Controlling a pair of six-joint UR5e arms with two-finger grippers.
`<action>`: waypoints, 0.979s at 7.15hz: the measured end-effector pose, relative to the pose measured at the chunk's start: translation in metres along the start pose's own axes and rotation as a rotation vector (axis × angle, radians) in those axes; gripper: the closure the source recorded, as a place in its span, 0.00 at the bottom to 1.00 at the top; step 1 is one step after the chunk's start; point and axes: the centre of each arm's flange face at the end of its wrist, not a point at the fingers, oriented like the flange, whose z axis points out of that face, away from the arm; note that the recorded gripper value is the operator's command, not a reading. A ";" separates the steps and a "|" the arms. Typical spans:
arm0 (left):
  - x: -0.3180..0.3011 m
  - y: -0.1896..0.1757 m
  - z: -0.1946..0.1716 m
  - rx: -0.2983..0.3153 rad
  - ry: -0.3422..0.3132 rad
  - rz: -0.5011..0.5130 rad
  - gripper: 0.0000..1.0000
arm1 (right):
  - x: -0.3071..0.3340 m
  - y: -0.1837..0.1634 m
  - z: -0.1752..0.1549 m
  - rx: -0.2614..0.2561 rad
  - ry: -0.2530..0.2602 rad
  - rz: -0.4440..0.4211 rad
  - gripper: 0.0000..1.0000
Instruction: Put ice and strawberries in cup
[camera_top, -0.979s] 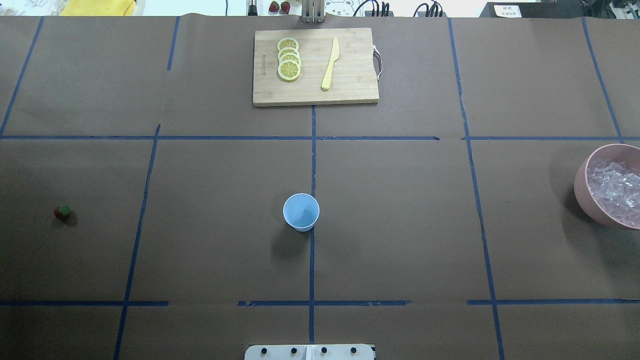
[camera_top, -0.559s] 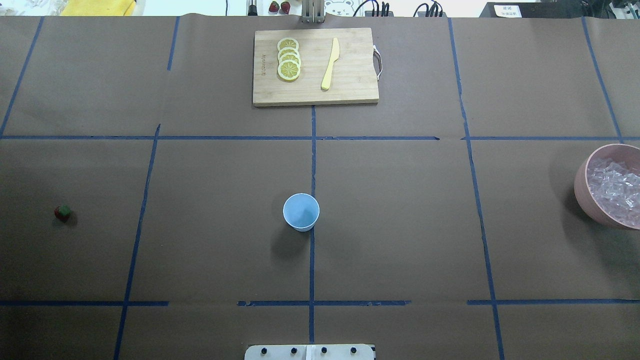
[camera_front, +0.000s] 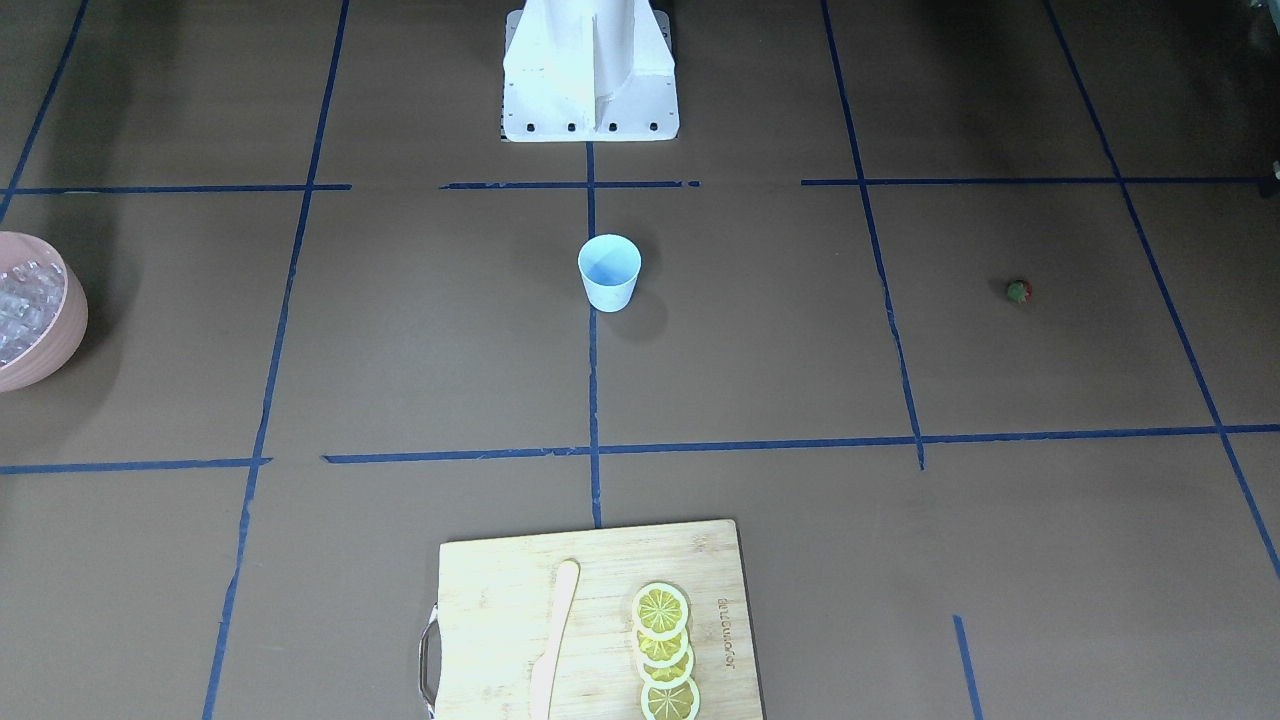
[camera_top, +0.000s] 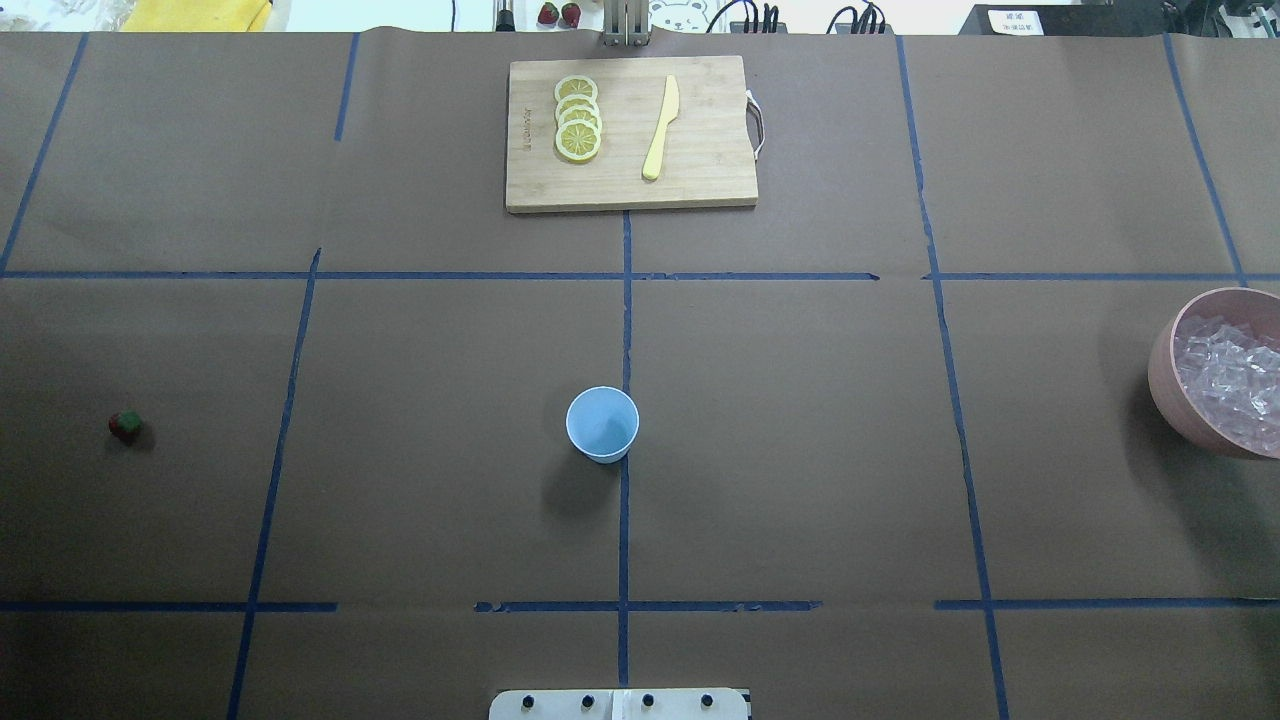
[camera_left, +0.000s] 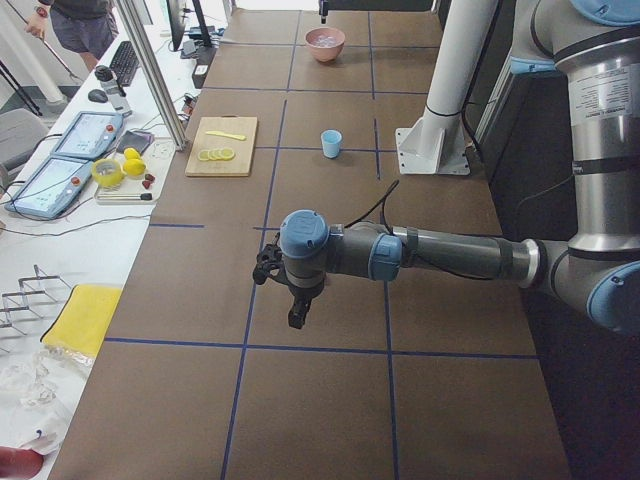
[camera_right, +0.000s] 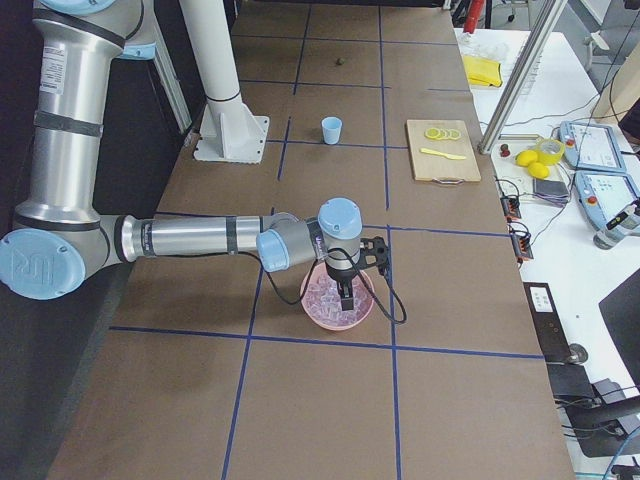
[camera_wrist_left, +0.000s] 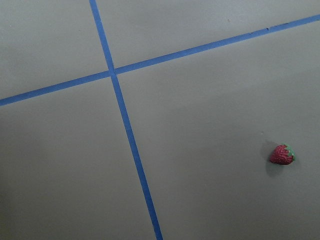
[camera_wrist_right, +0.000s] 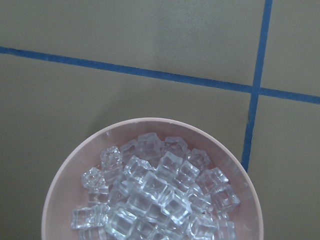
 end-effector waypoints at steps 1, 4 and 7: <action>0.000 0.000 0.000 0.000 0.001 0.000 0.00 | -0.005 -0.002 0.014 0.008 0.003 0.029 0.09; 0.001 0.000 -0.001 0.002 0.003 0.001 0.00 | -0.006 -0.026 0.038 0.020 0.003 0.211 0.14; 0.004 -0.001 -0.004 0.008 0.004 0.008 0.00 | 0.004 -0.022 0.047 0.013 0.026 0.289 0.15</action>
